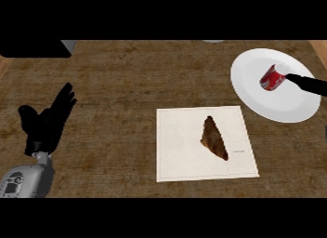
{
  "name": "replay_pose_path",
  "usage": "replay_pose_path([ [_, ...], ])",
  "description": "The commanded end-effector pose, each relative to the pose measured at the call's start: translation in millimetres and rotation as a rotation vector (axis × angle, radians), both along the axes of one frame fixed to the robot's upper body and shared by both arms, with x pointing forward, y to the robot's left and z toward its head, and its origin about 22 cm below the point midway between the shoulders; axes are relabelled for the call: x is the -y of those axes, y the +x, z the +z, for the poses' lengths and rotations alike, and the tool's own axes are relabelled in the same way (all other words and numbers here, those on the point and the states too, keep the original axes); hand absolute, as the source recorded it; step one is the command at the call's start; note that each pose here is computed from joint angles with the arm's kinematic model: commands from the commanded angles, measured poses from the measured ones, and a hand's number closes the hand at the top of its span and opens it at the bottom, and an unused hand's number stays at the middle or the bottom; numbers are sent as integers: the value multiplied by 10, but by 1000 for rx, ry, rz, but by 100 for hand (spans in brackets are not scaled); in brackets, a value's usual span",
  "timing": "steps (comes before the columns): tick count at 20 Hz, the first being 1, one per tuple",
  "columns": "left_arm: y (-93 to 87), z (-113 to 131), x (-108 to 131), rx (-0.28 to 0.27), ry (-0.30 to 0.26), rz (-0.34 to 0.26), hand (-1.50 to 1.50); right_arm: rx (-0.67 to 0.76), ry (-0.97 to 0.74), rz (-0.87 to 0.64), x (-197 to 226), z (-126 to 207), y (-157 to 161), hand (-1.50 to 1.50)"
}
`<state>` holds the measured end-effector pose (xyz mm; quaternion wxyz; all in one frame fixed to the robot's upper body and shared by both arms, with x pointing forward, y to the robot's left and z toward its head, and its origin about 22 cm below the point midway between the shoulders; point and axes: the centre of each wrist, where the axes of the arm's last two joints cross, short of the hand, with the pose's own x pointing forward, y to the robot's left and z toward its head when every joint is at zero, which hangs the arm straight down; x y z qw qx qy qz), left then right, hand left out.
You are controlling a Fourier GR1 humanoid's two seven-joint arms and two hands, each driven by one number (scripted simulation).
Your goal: Pick the can from the placemat and place it in the plate
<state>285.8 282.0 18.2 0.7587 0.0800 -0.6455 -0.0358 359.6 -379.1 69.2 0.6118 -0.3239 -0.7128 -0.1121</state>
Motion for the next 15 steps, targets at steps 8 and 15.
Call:
replay_pose_path([
  [8, -18, -36, -92, -14, -4, 0, 0, -46, -39, -42, 368, -78, -409, -150],
  [15, -27, 48, 41, 1, 7, 1, 0, -95, -32, -74, 437, -145, -677, -150],
])
